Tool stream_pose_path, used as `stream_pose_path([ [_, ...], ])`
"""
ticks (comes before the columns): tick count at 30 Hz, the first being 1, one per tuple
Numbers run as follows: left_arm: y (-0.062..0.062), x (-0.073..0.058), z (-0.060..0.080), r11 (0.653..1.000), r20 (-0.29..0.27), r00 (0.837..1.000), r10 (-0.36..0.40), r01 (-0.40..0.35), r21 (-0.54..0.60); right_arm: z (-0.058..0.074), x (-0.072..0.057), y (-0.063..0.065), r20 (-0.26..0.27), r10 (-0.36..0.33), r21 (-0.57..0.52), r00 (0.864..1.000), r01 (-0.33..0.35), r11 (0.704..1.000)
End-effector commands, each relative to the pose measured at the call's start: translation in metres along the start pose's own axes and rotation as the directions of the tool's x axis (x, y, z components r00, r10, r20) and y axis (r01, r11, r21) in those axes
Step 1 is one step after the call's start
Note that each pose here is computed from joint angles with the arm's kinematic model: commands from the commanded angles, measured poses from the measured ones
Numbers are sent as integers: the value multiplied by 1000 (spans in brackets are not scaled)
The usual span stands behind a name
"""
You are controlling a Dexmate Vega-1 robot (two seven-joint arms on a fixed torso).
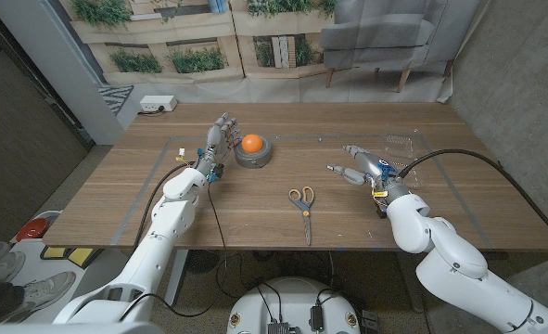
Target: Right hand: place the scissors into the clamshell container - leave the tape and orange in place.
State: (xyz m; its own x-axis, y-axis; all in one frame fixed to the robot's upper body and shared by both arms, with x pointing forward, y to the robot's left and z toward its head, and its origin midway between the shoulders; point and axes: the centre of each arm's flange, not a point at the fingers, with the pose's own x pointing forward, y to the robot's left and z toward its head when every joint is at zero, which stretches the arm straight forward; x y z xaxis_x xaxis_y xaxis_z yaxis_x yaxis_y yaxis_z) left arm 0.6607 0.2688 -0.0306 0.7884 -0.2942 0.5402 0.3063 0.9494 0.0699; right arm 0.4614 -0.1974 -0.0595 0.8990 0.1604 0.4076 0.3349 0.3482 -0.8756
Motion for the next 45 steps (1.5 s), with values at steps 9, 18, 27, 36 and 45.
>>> stream_pose_path([
  [9, 4, 2, 0, 1000, 1, 1000, -17, 17, -3, 19, -13, 8, -52, -6, -50, 999, 3, 999],
  [18, 6, 3, 0, 1000, 3, 1000, -20, 20, -5, 25, -15, 12, -84, -16, -88, 996, 8, 996],
  [27, 7, 4, 0, 1000, 4, 1000, -20, 20, -6, 31, -19, 17, -110, -36, -119, 993, 23, 993],
  [36, 7, 5, 0, 1000, 3, 1000, -21, 21, -8, 39, -25, 20, -135, -51, -160, 989, 29, 987],
  [45, 6, 4, -1, 1000, 0, 1000, -23, 23, -9, 50, -29, 24, -155, -70, -200, 985, 38, 979],
])
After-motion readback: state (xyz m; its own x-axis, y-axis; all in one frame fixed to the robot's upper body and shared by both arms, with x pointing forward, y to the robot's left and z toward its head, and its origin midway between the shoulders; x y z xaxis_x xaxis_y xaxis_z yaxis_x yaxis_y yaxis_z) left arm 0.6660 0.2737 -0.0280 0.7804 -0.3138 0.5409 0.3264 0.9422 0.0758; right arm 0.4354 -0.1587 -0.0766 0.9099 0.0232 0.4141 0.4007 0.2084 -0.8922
